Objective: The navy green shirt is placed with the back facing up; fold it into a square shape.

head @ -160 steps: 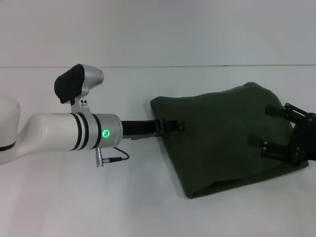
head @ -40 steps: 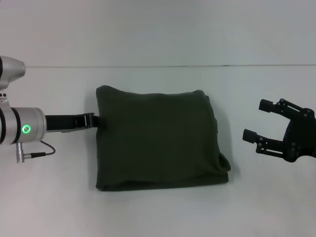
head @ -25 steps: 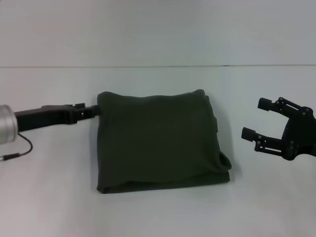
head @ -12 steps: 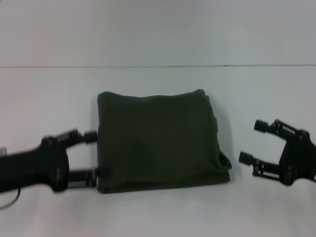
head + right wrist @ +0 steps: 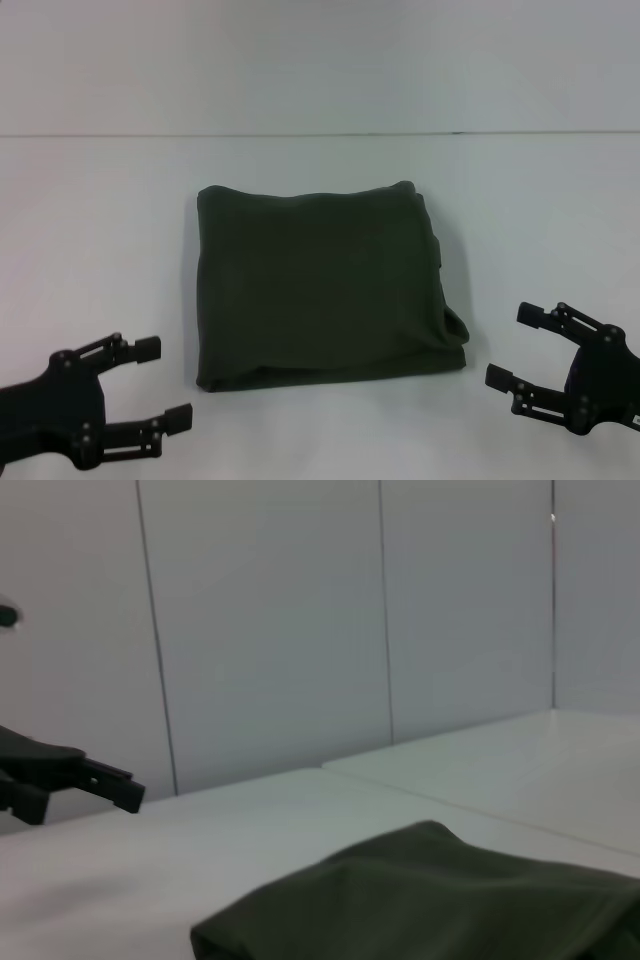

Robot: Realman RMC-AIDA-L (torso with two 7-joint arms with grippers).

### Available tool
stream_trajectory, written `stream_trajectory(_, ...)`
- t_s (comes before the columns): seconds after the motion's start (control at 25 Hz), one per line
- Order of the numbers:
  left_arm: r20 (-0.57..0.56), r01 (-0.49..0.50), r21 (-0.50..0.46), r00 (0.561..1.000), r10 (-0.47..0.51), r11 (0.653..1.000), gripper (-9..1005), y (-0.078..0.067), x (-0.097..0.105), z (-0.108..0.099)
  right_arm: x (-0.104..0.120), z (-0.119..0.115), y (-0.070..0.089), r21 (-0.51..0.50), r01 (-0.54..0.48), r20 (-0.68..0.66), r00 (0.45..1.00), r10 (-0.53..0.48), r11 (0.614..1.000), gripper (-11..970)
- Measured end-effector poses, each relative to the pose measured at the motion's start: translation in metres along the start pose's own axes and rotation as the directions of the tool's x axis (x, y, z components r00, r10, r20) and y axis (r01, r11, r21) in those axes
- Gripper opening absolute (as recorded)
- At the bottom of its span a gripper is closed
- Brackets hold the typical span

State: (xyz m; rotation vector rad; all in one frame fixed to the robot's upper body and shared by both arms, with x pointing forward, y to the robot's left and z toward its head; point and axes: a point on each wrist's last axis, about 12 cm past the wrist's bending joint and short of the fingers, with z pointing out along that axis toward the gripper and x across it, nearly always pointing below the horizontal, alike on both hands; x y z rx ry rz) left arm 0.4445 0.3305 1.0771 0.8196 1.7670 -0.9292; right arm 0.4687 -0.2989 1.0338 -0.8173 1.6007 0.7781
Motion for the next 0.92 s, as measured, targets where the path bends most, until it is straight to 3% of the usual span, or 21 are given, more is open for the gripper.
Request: stream_trajectory(0.92,0.008,0.018,-0.02,1.0,-0.018,1.0,945,0.0006,0.0069,0.001,0.0025,0.0076,-0.0034,-0.001,0.012,-0.043,0.999,-0.012,1.0,915)
